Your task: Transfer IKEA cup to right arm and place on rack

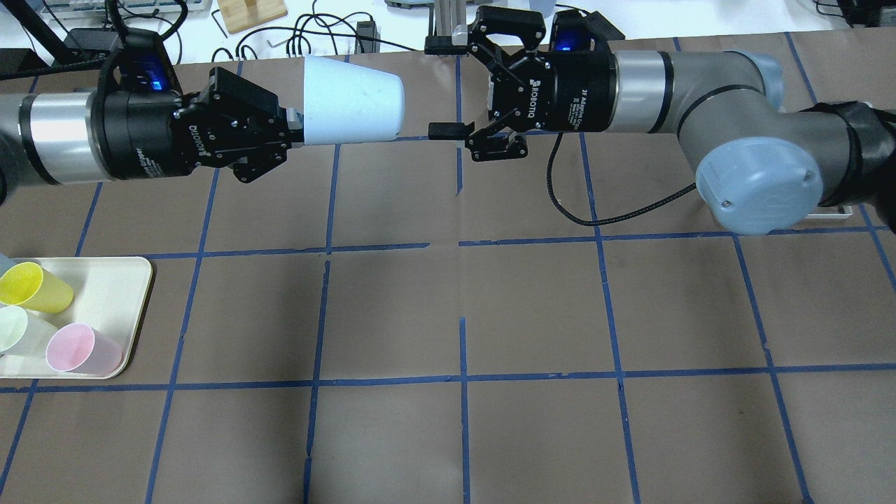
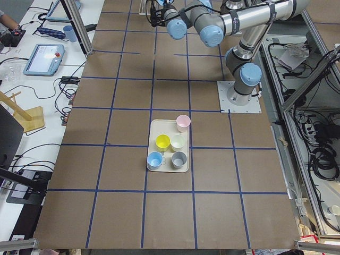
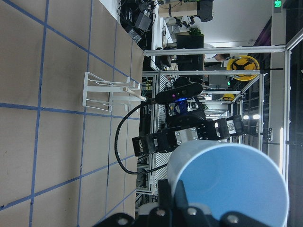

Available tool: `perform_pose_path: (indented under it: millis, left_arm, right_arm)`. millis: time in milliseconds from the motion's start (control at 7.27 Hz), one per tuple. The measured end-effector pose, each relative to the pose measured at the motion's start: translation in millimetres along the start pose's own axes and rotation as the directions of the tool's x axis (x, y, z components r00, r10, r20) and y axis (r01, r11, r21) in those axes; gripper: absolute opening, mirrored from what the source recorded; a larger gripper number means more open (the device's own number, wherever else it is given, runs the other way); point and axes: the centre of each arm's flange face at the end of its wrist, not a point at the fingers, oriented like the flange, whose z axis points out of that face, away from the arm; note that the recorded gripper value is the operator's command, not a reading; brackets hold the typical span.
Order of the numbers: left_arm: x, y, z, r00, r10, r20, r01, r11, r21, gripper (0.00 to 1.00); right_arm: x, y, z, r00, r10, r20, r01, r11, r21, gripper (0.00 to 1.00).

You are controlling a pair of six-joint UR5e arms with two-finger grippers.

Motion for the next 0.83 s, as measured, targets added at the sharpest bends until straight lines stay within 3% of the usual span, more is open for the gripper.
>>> perform_pose_path:
  millis: [550, 825]
  left_arm:
    - [-1.9, -0.1, 15.0, 1.0, -0.002, -0.027, 0.002, 1.0, -0.01, 0.0]
    - [0.8, 1.3, 15.8, 1.0, -0.016, -0.027, 0.016, 1.0, -0.01, 0.0]
  right_arm:
    - [-0.8, 3.4, 10.9, 0.999, 0.023, 0.022, -0.023, 0.999, -0.024, 1.0]
    - [-0.1, 2.9, 11.9, 0.999, 0.041, 0.02, -0.04, 0.999, -0.026, 0.79]
